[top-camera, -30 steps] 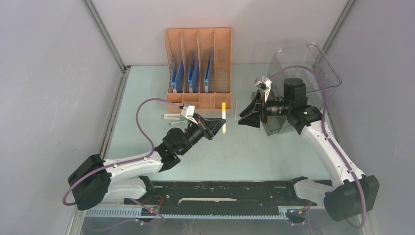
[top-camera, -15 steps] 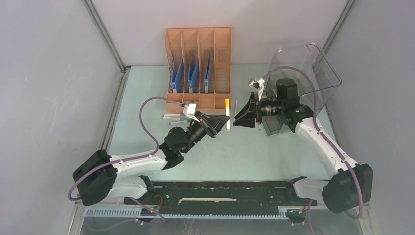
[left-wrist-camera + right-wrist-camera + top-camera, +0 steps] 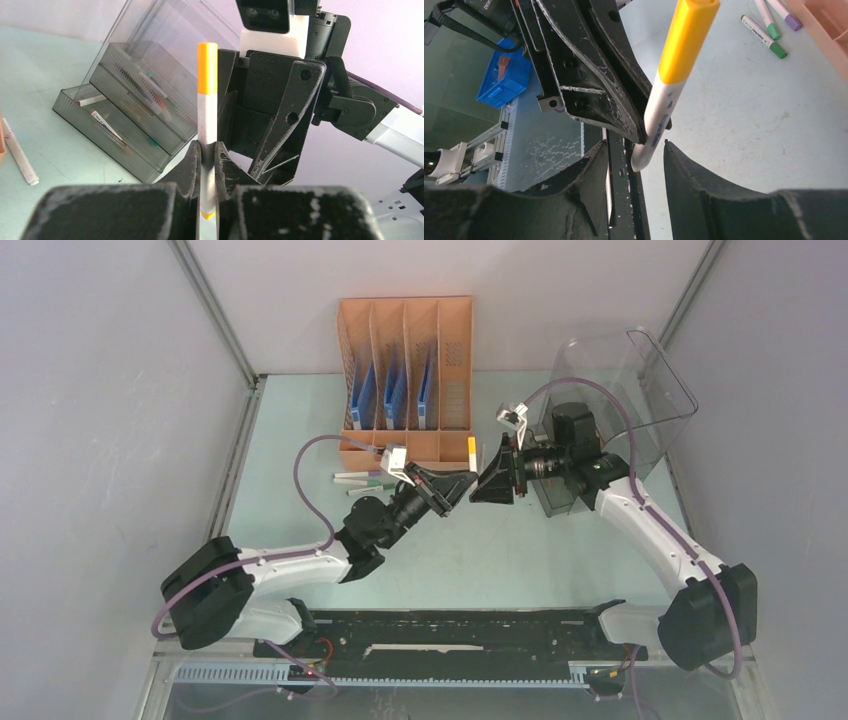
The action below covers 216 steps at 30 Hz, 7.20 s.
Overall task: Organize the desk
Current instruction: Place the stationery in the drawer, then pick up the stationery from the center of the board.
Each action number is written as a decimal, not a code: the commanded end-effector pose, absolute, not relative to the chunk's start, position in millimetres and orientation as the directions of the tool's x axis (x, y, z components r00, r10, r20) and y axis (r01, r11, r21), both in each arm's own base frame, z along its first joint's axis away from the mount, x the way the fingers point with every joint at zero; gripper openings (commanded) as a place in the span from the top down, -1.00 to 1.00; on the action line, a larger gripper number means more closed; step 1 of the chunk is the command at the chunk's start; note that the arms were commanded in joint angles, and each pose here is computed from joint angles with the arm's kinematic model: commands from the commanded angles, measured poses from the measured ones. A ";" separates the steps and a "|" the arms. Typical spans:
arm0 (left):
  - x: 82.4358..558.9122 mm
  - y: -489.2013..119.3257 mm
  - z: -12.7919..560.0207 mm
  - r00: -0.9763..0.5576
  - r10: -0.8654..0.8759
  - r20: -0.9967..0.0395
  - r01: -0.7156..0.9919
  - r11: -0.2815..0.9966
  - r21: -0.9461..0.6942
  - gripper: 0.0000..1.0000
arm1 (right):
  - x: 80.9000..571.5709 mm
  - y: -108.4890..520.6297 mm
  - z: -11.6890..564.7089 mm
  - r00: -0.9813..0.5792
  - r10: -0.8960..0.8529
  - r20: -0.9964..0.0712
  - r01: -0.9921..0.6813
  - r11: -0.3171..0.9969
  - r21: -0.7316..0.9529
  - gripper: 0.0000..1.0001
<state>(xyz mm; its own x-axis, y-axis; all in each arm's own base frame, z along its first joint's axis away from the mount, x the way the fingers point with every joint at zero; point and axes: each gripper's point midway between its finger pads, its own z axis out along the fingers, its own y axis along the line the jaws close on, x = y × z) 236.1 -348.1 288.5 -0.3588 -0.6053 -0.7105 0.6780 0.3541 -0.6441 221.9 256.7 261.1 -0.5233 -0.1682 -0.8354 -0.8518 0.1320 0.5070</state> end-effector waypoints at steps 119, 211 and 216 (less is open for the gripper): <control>256.6 -179.7 180.8 -0.042 -0.165 -0.985 0.338 0.926 -0.170 -1.00 | 360.9 164.2 150.6 -0.613 -0.327 -0.719 -0.604 0.781 0.161 0.27; 251.9 -175.2 181.8 -0.018 -0.195 -0.981 0.348 0.918 -0.189 -1.00 | 329.4 133.6 -5.8 -0.802 -0.573 -0.168 -0.569 0.819 -0.075 0.62; 251.7 -175.0 182.2 -0.017 -0.197 -0.980 0.348 0.918 -0.191 -1.00 | 321.4 138.0 -3.8 -0.803 -0.574 -0.159 -0.575 0.817 -0.041 0.86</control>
